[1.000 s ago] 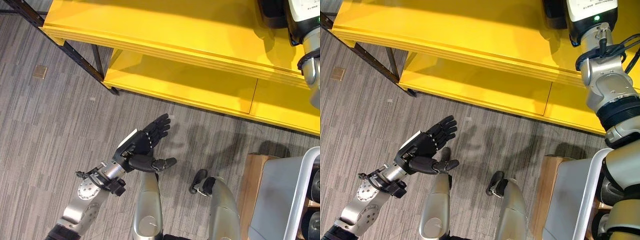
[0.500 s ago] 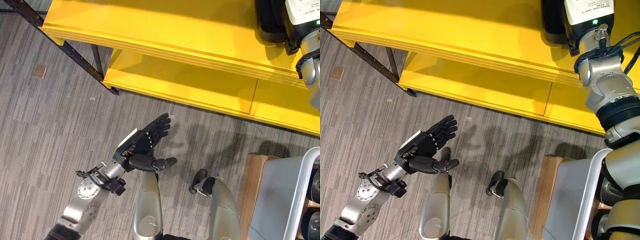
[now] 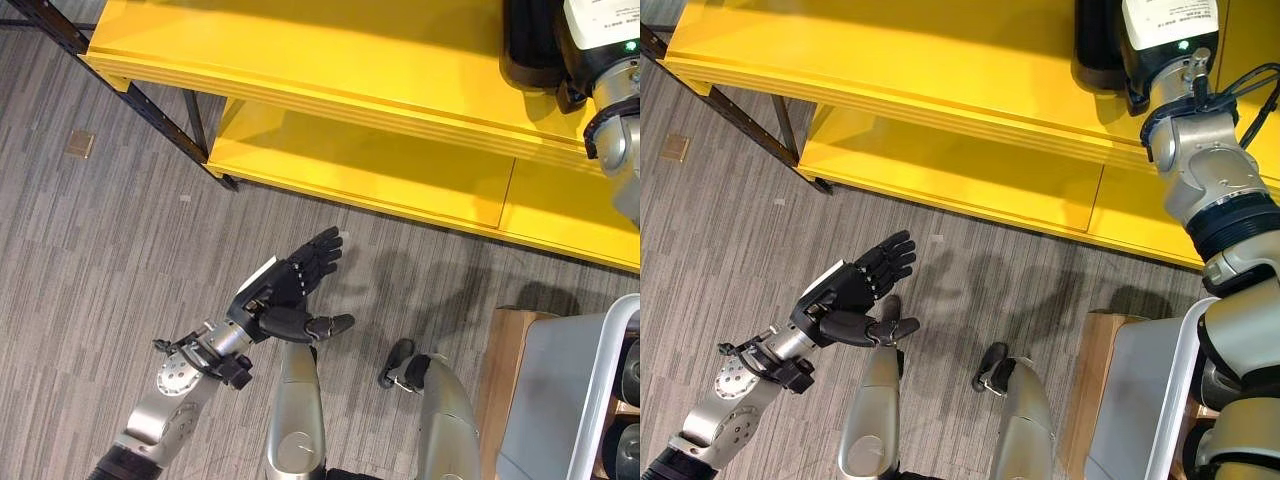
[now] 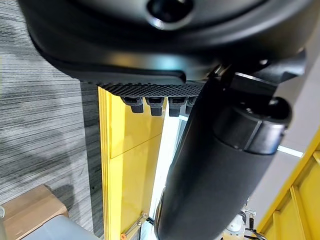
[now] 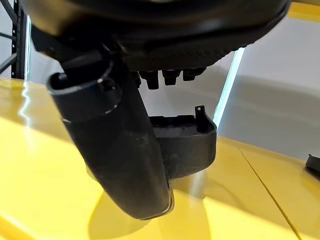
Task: Move parts from the plastic box to the shelf.
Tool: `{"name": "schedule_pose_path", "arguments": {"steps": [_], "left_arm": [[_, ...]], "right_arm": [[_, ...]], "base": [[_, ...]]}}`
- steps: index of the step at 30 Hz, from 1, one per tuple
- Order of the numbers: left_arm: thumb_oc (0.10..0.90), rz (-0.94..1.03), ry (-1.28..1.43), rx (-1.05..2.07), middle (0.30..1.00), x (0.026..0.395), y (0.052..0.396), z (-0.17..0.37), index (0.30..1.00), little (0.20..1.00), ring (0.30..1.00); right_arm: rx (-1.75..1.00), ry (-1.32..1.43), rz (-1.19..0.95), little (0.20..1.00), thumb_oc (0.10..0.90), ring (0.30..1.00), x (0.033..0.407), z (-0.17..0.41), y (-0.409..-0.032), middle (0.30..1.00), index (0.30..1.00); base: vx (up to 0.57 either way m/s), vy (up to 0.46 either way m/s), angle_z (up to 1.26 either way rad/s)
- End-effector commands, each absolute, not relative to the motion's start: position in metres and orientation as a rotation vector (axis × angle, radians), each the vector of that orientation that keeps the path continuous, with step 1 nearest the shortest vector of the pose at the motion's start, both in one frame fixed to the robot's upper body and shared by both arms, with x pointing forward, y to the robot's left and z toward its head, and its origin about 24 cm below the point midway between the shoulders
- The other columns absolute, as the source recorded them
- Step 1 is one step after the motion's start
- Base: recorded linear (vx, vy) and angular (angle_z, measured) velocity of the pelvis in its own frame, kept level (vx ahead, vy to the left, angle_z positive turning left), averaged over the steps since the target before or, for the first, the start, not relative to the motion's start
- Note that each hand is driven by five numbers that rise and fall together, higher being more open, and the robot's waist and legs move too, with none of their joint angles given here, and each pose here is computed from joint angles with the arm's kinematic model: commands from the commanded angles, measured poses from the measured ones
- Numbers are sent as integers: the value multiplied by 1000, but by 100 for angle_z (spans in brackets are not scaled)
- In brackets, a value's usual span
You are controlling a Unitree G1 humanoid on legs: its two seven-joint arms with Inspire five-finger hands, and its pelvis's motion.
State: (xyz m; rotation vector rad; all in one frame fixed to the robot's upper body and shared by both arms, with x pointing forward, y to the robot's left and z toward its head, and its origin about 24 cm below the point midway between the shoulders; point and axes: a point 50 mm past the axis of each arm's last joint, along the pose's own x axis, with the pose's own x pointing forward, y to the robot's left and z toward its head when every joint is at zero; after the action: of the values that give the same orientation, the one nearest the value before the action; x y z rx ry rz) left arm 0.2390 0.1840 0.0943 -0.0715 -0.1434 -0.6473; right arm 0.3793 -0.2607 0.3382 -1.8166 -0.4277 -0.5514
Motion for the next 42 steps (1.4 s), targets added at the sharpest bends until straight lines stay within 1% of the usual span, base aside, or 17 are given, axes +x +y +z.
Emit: {"name": "schedule_pose_path", "arguments": {"steps": [1, 12, 24, 33, 35, 42], "left_arm": [[900, -724, -335, -125, 1000, 232, 173, 127, 1000, 1000, 1000], [900, -735, -345, -136, 1000, 233, 171, 129, 1000, 1000, 1000], [900, -734, -352, -137, 1000, 235, 168, 131, 1000, 1000, 1000], [900, -748, -359, -143, 1000, 234, 166, 132, 1000, 1000, 1000], [900, -745, -359, -143, 1000, 234, 165, 132, 1000, 1000, 1000], [900, -743, -365, -148, 1000, 235, 165, 134, 1000, 1000, 1000]], "right_arm": [[-1649, -682, -833, 1000, 900, 1000, 351, 406, -261, 1000, 1000], [-1590, -746, -831, 1000, 900, 1000, 352, 403, -254, 1000, 1000], [-1601, -716, -788, 1000, 900, 1000, 358, 396, -247, 1000, 1000], [-1592, -672, -751, 1000, 900, 1000, 362, 389, -250, 1000, 1000], [-1552, -680, -750, 1000, 900, 1000, 362, 390, -250, 1000, 1000], [-1565, -721, -742, 1000, 900, 1000, 360, 394, -240, 1000, 1000]], "base": [[0, 0, 0], [0, 0, 0], [0, 0, 0], [0, 0, 0], [0, 0, 0], [0, 0, 0]]}}
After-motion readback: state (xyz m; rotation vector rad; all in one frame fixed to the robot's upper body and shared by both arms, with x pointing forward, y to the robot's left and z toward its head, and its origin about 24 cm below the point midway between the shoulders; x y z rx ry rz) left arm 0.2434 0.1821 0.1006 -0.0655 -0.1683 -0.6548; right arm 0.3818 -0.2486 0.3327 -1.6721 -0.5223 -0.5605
